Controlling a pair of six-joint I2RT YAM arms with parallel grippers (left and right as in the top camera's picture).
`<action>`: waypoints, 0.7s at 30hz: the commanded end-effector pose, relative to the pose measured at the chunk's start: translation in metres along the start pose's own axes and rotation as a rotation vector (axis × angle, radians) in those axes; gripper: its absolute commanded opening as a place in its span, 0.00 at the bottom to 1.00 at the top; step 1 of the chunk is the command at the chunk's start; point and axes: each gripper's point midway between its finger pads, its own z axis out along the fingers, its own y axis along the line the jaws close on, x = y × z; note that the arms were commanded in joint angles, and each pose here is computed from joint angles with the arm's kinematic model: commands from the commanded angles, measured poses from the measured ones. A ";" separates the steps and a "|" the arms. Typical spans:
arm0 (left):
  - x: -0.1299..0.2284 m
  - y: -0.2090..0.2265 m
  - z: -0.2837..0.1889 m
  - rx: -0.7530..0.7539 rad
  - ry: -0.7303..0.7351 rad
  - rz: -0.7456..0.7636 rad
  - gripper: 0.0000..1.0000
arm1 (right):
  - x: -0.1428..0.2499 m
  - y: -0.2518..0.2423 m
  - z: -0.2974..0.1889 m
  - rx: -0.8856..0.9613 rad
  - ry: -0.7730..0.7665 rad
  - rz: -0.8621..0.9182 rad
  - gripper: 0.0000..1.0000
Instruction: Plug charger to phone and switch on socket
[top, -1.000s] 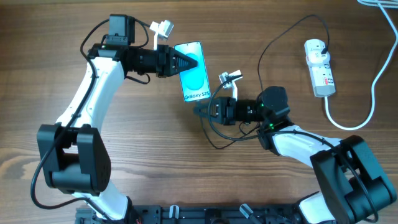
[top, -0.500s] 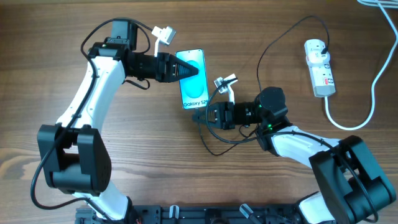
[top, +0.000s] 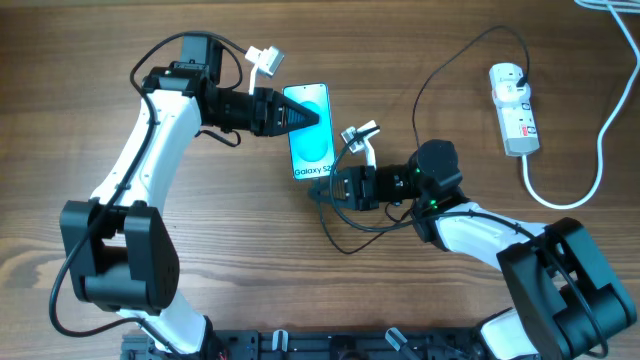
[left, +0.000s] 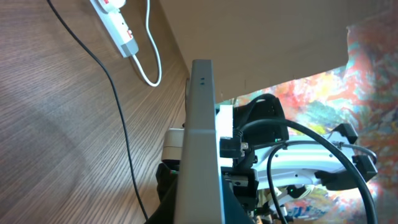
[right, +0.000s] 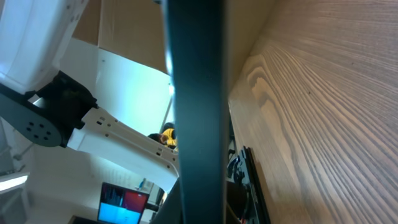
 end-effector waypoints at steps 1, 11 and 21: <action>0.003 0.004 0.000 0.017 -0.003 -0.130 0.04 | -0.056 0.011 -0.004 0.028 -0.176 -0.106 0.11; -0.010 0.022 -0.027 -0.050 -0.080 -0.179 0.04 | -0.044 0.000 -0.010 0.046 -0.103 -0.106 0.37; 0.018 0.068 -0.015 -0.366 0.019 -0.246 0.04 | -0.080 -0.034 -0.083 0.204 -0.252 -0.242 0.72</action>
